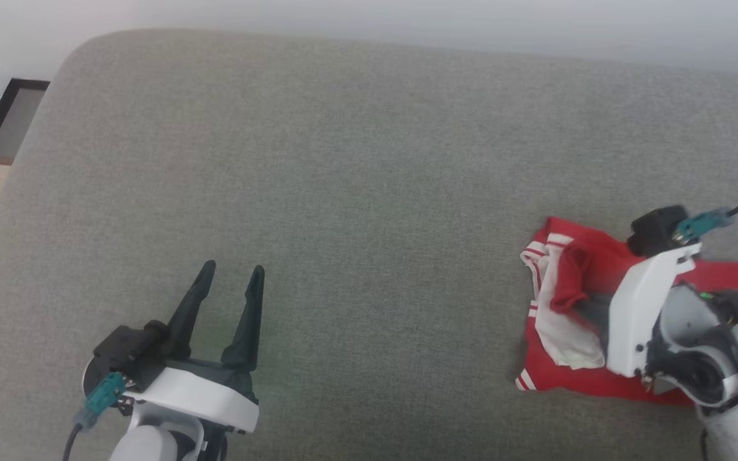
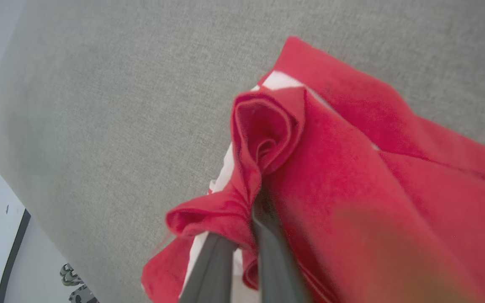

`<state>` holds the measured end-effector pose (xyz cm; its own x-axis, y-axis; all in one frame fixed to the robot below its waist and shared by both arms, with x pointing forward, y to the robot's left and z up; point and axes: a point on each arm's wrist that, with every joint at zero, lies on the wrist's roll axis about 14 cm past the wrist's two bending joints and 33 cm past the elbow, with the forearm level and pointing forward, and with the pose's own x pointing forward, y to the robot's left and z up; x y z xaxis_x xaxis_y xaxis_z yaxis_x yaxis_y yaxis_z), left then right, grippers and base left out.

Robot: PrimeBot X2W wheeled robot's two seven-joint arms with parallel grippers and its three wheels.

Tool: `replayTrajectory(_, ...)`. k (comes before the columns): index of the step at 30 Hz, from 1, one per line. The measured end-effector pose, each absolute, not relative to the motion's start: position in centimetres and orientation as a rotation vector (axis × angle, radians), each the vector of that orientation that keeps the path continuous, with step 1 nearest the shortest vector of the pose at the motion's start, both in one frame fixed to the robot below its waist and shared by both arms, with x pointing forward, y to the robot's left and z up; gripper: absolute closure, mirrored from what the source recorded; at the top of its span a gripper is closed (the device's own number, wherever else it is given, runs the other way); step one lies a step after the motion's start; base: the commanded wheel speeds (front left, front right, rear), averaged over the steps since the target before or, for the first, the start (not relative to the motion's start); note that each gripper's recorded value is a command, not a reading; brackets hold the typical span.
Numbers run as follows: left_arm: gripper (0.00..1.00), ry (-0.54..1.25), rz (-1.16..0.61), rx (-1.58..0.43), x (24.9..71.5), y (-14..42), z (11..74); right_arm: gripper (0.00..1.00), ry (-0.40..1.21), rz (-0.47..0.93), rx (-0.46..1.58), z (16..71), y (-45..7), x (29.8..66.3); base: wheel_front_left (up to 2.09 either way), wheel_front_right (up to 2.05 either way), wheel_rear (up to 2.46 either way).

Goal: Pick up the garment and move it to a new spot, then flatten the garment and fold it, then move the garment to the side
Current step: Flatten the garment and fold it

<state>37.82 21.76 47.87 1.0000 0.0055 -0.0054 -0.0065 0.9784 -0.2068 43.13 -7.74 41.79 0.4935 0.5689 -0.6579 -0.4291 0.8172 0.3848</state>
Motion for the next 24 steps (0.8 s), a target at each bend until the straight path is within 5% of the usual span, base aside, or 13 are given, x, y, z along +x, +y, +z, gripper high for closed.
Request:
replayTrajectory(2,0.00,0.003,0.006,-0.208,37.8,21.8,47.9,1.00,0.872,0.611,0.178,41.5,-7.6,42.7,0.00,0.00,0.00)
replayTrajectory(3,0.00,0.002,0.005,-0.205,37.9,21.9,48.0,0.80,0.868,0.610,0.180,41.6,-7.6,42.6,0.00,0.00,0.00)
replayTrajectory(4,0.00,0.002,0.003,-0.200,37.9,21.9,48.0,0.20,0.860,0.606,0.181,41.6,-7.7,42.5,0.00,0.00,0.00)
replayTrajectory(5,0.00,0.002,-0.001,-0.195,37.9,21.9,48.0,0.00,0.854,0.604,0.182,41.7,-7.8,42.4,0.00,0.00,0.00)
replayTrajectory(15,0.00,-0.005,-0.031,-0.182,38.0,21.6,48.4,0.00,0.704,0.529,0.223,44.6,-10.9,42.6,0.00,0.00,0.00)
replayTrajectory(24,0.00,0.000,-0.074,-0.201,37.9,20.3,48.3,0.00,0.402,0.345,0.255,47.9,-17.0,43.5,0.00,0.00,0.00)
